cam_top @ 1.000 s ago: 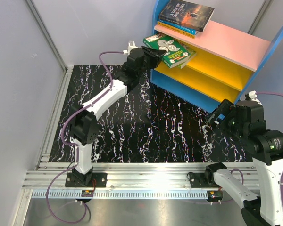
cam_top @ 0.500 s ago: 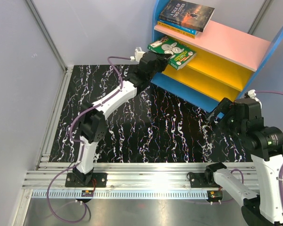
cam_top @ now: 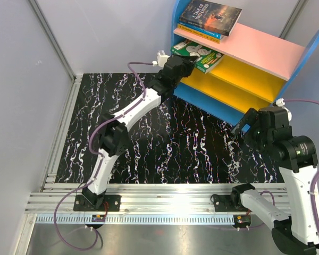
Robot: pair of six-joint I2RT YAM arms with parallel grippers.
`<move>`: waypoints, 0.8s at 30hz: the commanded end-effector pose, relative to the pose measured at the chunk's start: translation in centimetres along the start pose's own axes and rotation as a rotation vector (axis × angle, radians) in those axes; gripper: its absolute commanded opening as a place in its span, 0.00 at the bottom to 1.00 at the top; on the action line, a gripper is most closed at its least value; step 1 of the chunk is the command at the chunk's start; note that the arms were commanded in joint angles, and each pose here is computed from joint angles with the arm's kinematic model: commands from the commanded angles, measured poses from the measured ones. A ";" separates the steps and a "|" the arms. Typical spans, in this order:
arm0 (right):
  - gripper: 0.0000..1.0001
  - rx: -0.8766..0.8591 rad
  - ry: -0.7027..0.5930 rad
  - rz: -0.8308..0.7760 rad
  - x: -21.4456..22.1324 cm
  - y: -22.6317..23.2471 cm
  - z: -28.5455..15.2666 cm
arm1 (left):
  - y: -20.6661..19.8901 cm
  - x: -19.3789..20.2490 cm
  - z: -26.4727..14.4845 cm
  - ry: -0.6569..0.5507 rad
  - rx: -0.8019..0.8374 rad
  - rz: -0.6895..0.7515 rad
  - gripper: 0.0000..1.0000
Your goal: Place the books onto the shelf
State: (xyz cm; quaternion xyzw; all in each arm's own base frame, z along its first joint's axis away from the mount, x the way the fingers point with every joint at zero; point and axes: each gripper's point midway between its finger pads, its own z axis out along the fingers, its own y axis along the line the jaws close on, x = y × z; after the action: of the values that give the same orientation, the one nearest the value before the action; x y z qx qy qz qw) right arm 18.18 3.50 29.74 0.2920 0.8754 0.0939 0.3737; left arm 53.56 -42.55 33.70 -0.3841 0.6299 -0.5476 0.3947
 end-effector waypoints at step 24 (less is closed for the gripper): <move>1.00 0.143 0.140 -0.044 2.8 -2.4 1.4 | -3.7 -4.2 -1.4 -0.031 0.059 0.057 0.99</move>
State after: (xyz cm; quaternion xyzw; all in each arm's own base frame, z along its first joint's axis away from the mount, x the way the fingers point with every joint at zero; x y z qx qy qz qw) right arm 19.16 3.83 27.80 0.2919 0.8918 0.0738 0.3378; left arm 54.45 -41.43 34.96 -0.3647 0.6250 -0.5584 0.4056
